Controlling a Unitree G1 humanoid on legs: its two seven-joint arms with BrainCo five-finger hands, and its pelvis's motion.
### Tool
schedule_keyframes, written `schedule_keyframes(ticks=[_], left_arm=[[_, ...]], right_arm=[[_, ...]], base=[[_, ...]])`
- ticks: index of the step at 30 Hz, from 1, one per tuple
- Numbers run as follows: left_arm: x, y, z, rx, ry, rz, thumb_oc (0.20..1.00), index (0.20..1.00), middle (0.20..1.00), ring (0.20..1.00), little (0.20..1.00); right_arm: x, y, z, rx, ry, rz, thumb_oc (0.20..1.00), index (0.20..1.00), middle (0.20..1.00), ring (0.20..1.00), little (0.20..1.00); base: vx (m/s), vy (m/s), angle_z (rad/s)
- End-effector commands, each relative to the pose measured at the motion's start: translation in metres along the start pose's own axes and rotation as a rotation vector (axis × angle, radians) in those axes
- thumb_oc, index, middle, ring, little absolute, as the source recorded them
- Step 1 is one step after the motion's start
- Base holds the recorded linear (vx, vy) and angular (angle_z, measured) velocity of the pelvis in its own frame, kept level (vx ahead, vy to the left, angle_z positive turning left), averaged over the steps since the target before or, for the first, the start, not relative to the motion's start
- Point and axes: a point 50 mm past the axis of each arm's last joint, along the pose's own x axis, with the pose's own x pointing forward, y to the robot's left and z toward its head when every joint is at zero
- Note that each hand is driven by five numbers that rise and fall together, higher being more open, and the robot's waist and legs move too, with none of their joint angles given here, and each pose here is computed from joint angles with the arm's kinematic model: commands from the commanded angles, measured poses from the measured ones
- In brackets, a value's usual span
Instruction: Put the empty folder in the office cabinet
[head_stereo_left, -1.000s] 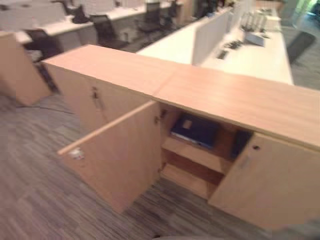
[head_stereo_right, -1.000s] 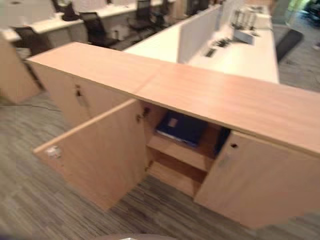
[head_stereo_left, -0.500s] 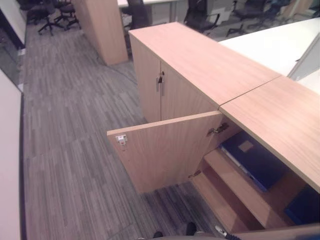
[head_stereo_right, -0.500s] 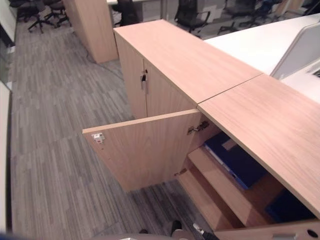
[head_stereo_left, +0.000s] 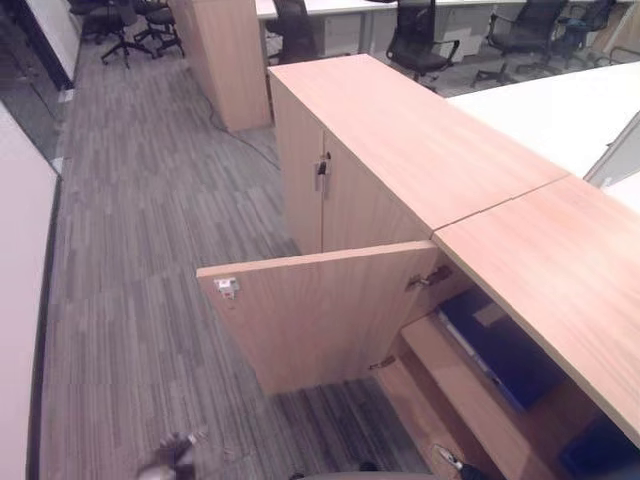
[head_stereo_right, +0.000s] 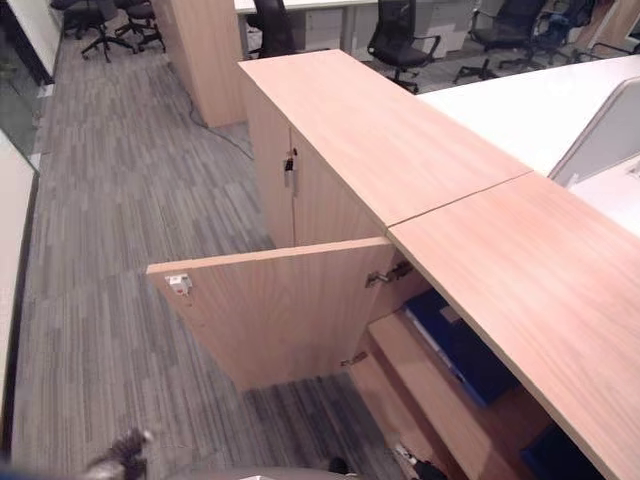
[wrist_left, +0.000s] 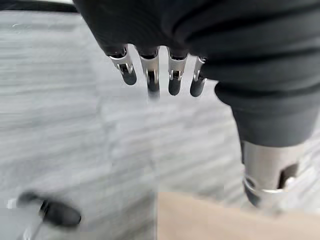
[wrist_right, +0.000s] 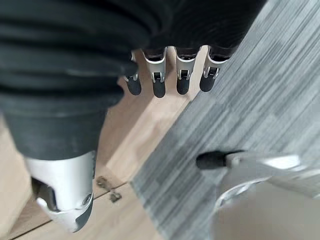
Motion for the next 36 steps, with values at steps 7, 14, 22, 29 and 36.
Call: schedule_keyframes(ticks=[7,14,22,29,36], left_arm=[[-0.015,0.051,0.082,-0.19,-0.381,0.131,1.0,1.0,1.0,1.0,1.0],[-0.018,0.059,0.11,-0.116,-0.462,0.156,1.0,1.0,1.0,1.0,1.0],[-0.029,0.049,0.18,-0.021,-0.657,0.109,1.0,1.0,1.0,1.0,1.0],[-0.046,0.037,0.224,0.059,-0.801,0.036,1.0,1.0,1.0,1.0,1.0],[-0.059,0.018,0.253,0.172,-0.879,-0.051,1.0,1.0,1.0,1.0,1.0]], right_arm=[[-0.004,-0.04,-0.007,-0.006,0.069,-0.107,1.0,1.0,1.0,1.0,1.0],[-0.008,-0.064,-0.002,0.034,0.045,-0.152,1.0,1.0,1.0,1.0,1.0],[-0.003,-0.041,0.009,0.005,0.0,-0.063,1.0,1.0,1.0,1.0,1.0],[-0.001,-0.024,0.014,-0.03,-0.002,-0.014,1.0,1.0,1.0,1.0,1.0],[0.001,-0.012,0.016,-0.07,0.008,0.022,1.0,1.0,1.0,1.0,1.0]], base=[[0.03,0.04,0.11],[0.05,0.238,-0.22],[-0.04,0.353,-0.18],[-0.03,0.132,-0.35],[0.01,0.033,-0.21]])
